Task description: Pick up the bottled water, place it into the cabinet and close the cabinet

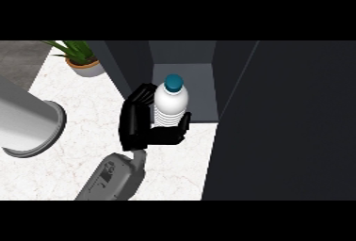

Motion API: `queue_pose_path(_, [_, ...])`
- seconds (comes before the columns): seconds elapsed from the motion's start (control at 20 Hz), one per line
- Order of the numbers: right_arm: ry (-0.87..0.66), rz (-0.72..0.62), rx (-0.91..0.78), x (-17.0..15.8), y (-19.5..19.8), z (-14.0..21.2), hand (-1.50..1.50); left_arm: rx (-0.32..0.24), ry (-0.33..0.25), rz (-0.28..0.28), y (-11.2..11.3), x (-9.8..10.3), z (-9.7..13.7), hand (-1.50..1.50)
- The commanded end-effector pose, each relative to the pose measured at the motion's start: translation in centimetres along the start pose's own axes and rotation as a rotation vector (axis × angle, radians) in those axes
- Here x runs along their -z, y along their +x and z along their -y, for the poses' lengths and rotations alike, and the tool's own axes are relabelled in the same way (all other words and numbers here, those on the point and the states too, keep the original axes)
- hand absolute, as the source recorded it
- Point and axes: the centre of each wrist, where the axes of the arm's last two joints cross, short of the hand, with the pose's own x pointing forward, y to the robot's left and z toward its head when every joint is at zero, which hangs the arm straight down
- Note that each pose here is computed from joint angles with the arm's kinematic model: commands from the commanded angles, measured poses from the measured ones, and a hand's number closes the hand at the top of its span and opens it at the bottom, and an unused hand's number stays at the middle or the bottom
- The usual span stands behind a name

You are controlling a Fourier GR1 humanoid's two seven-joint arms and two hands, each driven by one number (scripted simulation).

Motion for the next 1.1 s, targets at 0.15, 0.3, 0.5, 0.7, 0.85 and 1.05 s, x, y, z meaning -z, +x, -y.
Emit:
queue_pose_path(0.15, [-0.015,0.056,-0.017,-0.9,3.6,1.0,-1.5,0.079,0.022,-0.026,-0.2,3.8,0.7,1.5])
queue_pose_path(0.3, [-0.023,0.025,-0.019,-0.8,2.6,0.1,-1.5,0.136,0.038,0.0,0.0,5.4,1.3,1.5])
queue_pose_path(0.5, [-0.021,0.032,-0.007,-0.9,3.0,0.3,-1.5,0.182,0.032,-0.021,0.6,7.1,2.0,1.5])
queue_pose_path(0.7, [-0.009,0.039,0.011,-0.8,1.9,0.2,-1.5,0.248,0.076,-0.041,0.2,10.5,3.2,1.5])
queue_pose_path(0.85, [0.027,0.046,-0.009,-1.4,2.8,1.2,-1.5,0.276,0.094,-0.05,-2.3,9.7,1.7,1.5])
queue_pose_path(1.05, [0.013,0.025,0.004,-1.8,2.3,0.5,-1.5,0.331,0.13,-0.066,-3.4,10.4,1.3,1.5])
